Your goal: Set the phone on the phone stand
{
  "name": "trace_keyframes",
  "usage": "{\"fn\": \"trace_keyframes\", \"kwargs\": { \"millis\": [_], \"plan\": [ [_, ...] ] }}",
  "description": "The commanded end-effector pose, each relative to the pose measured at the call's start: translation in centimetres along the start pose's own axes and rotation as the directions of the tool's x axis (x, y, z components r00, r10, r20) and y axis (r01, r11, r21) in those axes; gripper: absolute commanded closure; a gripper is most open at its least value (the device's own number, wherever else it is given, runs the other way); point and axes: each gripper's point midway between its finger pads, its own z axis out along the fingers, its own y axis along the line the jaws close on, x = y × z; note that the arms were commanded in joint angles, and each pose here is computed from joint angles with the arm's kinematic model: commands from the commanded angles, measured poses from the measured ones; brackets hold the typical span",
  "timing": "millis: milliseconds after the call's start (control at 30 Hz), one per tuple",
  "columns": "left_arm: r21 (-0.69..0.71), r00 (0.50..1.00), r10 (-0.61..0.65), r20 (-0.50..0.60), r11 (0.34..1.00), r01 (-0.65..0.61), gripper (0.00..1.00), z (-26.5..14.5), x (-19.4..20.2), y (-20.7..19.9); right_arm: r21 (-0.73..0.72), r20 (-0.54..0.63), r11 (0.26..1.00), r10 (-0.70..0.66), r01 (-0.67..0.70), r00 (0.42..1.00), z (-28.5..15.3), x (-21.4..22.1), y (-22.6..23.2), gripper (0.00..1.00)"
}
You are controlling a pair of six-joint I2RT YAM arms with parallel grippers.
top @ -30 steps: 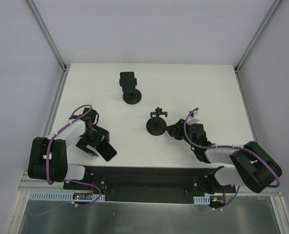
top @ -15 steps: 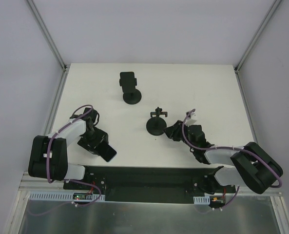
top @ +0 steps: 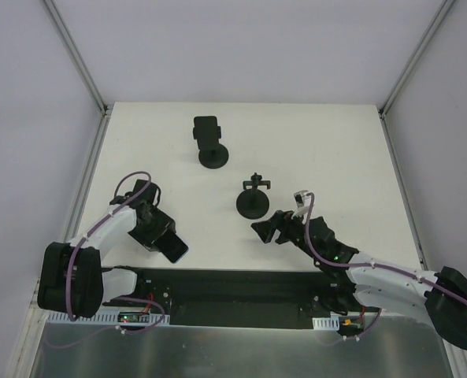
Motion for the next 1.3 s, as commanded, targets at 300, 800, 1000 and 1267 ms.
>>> {"fn": "trace_keyframes", "kwargs": {
  "millis": [300,800,1000,1267],
  "plan": [
    [0.548,0.956,0.249,0.154,0.784,-0.292,1.00,-7.2,2.8,-7.7,-0.277,-0.152,0.951,-0.185,0.138,0.971,-0.5,3.8,10.1,0.06],
    [0.726,0.946,0.294,0.136,0.619,-0.298,1.00,-13.8,7.1,-9.3,-0.254,-0.181,0.954,-0.207,0.157,0.962,5.7,5.4,16.7,0.28],
    [0.764,0.938,0.321,0.135,0.569,-0.305,1.00,-15.4,8.0,-9.3,-0.213,-0.204,0.960,-0.227,0.183,0.952,6.9,6.1,16.3,0.43],
    [0.773,0.898,0.399,0.186,0.505,-0.385,1.00,-16.2,8.6,-9.2,-0.267,-0.193,0.946,-0.241,0.186,0.951,6.9,5.4,17.8,0.96]
  ]
}}
